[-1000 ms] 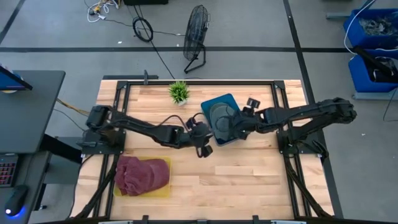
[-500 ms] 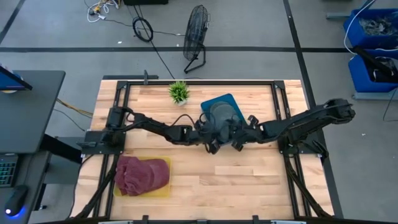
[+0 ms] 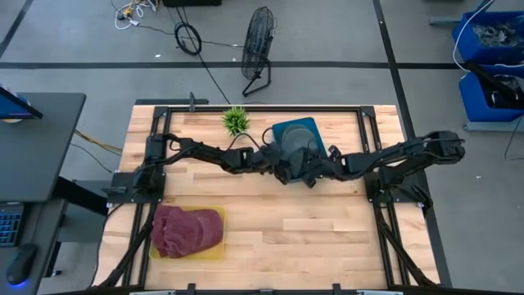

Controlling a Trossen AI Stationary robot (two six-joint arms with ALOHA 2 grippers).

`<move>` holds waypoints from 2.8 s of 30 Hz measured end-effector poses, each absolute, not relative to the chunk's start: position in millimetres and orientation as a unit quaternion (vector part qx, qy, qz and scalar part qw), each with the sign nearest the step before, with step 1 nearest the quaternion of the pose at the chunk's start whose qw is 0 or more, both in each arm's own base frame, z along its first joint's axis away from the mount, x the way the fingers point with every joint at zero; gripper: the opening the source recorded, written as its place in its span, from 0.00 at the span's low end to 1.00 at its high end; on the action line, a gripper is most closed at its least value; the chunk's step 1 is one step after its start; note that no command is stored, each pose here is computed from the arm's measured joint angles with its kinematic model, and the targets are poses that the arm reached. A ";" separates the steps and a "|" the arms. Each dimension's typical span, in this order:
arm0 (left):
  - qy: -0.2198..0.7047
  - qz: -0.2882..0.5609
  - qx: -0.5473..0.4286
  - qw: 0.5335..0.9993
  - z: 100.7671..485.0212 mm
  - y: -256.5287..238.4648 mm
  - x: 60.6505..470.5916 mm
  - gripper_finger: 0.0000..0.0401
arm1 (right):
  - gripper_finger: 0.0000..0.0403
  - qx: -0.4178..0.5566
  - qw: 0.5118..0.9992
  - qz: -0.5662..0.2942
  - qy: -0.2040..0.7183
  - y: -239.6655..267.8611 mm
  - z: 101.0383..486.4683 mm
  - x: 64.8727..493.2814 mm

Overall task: Pick & Place hat
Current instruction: Put the black cap into the blue bin, then return to Home Position

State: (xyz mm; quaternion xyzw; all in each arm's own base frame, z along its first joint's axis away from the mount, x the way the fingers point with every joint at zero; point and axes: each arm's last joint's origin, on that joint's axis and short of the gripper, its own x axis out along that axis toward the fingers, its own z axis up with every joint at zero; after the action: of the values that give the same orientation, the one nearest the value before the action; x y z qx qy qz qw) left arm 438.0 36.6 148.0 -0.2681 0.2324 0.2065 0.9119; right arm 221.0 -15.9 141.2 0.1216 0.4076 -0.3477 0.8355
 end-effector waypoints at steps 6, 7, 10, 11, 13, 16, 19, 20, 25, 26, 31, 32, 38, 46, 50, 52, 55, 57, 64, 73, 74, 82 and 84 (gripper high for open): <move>0.233 0.183 -0.208 0.932 165.6 23.3 435.1 0.01 | 0.01 0.114 0.831 -0.313 0.446 -13.2 150.3 219.8; 0.223 0.182 -0.202 0.936 175.2 22.0 433.5 0.01 | 0.01 0.112 0.826 -0.313 0.455 -13.0 155.0 219.2; 0.208 0.172 -0.176 0.947 208.1 17.2 423.9 0.01 | 0.01 0.104 0.815 -0.316 0.475 -13.1 171.8 219.0; 0.212 0.173 -0.165 0.948 217.3 15.0 419.2 0.01 | 0.01 0.101 0.811 -0.318 0.481 -13.2 177.2 218.4; 0.229 0.185 -0.135 0.946 231.8 7.9 407.5 0.01 | 0.01 0.097 0.803 -0.319 0.493 -13.1 188.0 218.5; 0.238 0.215 -0.084 0.943 262.9 -7.1 383.5 0.01 | 0.01 0.089 0.794 -0.321 0.508 -12.4 205.2 216.8; 0.254 0.245 -0.046 0.934 288.5 -22.4 354.8 0.01 | 0.02 0.085 0.798 -0.315 0.507 -8.7 223.3 216.4; 0.265 0.253 -0.034 0.930 295.5 -27.8 343.1 0.01 | 0.02 0.085 0.803 -0.310 0.502 -6.6 230.8 217.0; 0.263 0.281 -0.012 0.923 331.7 -55.6 285.4 0.02 | 0.03 0.082 0.838 -0.281 0.461 7.7 274.4 209.6; 0.262 0.286 -0.011 0.922 336.3 -60.4 274.1 0.02 | 0.03 0.076 0.848 -0.277 0.446 11.7 284.0 205.4; 0.251 0.315 0.007 0.915 350.2 -82.3 217.7 0.02 | 0.02 0.041 0.903 -0.267 0.334 31.8 326.5 172.4; 0.252 0.314 0.006 0.915 350.9 -86.2 206.9 0.02 | 0.02 0.037 0.913 -0.257 0.315 35.9 331.9 163.2; 0.250 0.317 0.010 0.915 353.1 -92.8 150.1 0.02 | 0.02 0.020 0.948 -0.194 0.253 49.1 335.0 122.5; 0.253 0.196 -0.069 0.945 299.0 -99.0 126.2 0.01 | 0.02 -0.033 0.970 -0.082 0.226 63.0 307.7 108.6; 0.216 0.107 -0.105 0.965 270.1 -93.6 134.9 0.01 | 0.02 -0.052 0.975 0.064 0.207 73.4 300.3 109.3; 0.189 0.078 -0.105 0.973 260.1 -83.6 140.2 0.01 | 0.02 -0.072 0.977 0.108 0.168 73.3 303.7 107.0; 0.153 0.048 -0.095 0.982 251.3 -62.9 144.4 0.02 | 0.02 -0.084 0.980 0.131 0.121 66.3 308.0 97.4; 0.151 0.066 -0.074 0.983 243.4 -46.1 142.5 0.02 | 0.02 -0.078 0.984 0.127 0.100 59.0 309.3 89.2; 0.059 0.104 -0.084 0.989 241.2 -8.4 116.6 0.02 | 0.02 -0.017 0.994 0.102 0.032 34.4 282.3 62.1; -0.047 0.106 -0.071 0.991 216.5 3.6 94.2 0.02 | 0.02 0.041 0.998 0.045 -0.031 19.3 262.0 48.6; -0.053 0.109 -0.073 0.990 212.9 4.3 93.2 0.02 | 0.02 0.041 0.997 0.042 -0.044 19.6 265.2 49.1; -0.102 0.091 -0.054 0.989 190.0 7.0 93.4 0.02 | 0.02 -0.023 0.997 0.035 -0.061 30.0 240.0 61.8; -0.105 0.093 -0.049 0.989 185.4 8.5 94.9 0.02 | 0.02 -0.037 0.997 0.034 -0.055 32.6 230.4 65.5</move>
State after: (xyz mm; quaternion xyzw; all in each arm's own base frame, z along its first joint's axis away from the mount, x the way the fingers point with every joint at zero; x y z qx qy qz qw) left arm 94.9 8.5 185.4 -0.0491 -0.1052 0.0926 0.9889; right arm 65.5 32.6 230.4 -0.0372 -0.0552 0.0336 0.9972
